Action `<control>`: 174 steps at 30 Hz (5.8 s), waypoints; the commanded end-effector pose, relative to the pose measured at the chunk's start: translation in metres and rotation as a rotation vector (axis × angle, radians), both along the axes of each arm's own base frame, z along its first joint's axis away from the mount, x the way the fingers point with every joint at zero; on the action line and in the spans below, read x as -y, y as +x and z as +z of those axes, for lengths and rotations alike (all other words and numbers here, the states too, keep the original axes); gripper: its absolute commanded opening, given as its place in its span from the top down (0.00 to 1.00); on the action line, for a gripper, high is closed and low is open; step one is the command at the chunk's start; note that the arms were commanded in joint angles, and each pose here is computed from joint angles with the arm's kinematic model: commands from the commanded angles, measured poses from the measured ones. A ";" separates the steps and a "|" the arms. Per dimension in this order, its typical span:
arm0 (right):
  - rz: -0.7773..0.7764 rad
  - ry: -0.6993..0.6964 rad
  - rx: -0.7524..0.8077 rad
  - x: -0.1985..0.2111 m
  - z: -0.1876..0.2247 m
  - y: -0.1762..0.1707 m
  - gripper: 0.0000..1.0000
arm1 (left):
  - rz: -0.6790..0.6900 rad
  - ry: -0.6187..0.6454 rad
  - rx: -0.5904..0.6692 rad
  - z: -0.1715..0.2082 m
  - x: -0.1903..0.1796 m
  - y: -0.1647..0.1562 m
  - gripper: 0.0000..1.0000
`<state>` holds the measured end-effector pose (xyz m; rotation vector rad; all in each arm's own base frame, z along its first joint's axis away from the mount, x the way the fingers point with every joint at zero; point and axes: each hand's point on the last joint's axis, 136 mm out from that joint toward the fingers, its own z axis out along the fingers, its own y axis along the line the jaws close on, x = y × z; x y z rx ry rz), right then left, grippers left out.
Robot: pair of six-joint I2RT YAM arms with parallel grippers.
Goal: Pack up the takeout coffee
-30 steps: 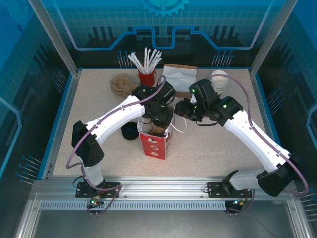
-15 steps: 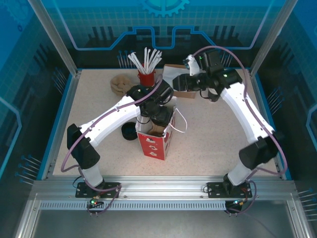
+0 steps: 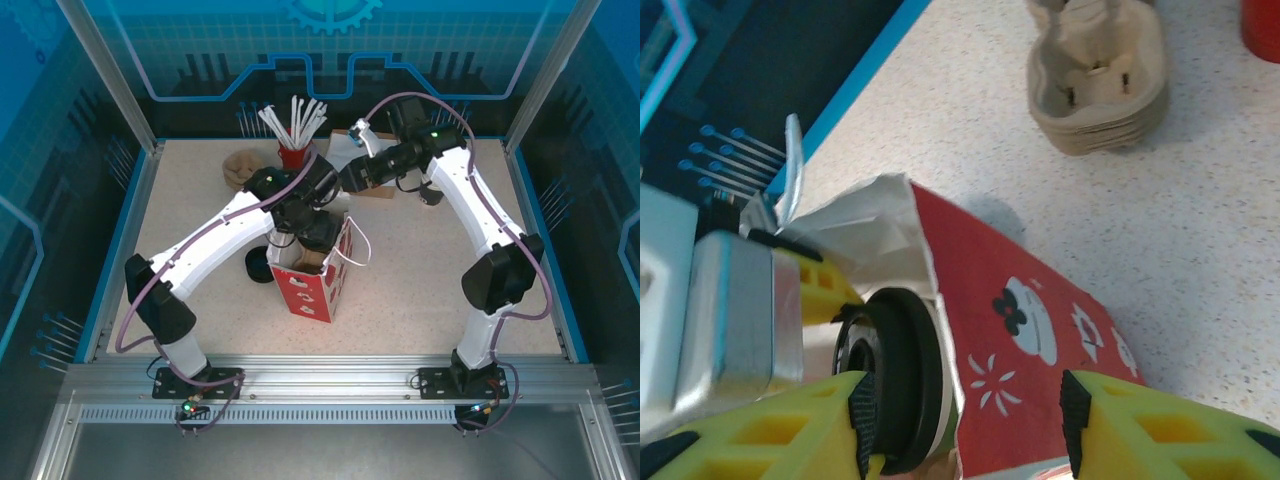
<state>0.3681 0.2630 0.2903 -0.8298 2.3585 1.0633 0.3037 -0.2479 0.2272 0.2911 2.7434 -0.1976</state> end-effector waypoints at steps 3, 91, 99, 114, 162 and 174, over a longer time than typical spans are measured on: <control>0.105 0.035 -0.008 -0.003 0.002 -0.009 0.44 | -0.031 -0.032 0.025 0.023 -0.004 -0.007 0.24; 0.321 -0.010 0.361 -0.049 -0.001 -0.073 1.00 | -0.071 0.078 -0.012 -0.076 0.016 -0.008 0.25; 0.316 -0.008 0.350 -0.048 -0.006 -0.072 1.00 | -0.068 0.090 -0.040 -0.094 0.017 -0.006 0.25; 0.262 -0.013 0.313 -0.041 -0.019 -0.058 1.00 | -0.059 0.080 -0.048 -0.097 0.017 0.000 0.19; 0.158 -0.059 0.191 -0.021 -0.031 -0.033 1.00 | -0.129 -0.291 -0.007 0.024 0.045 -0.032 0.07; 0.122 -0.065 0.165 -0.013 -0.037 -0.022 1.00 | -0.077 -0.237 0.003 0.018 0.029 -0.033 0.07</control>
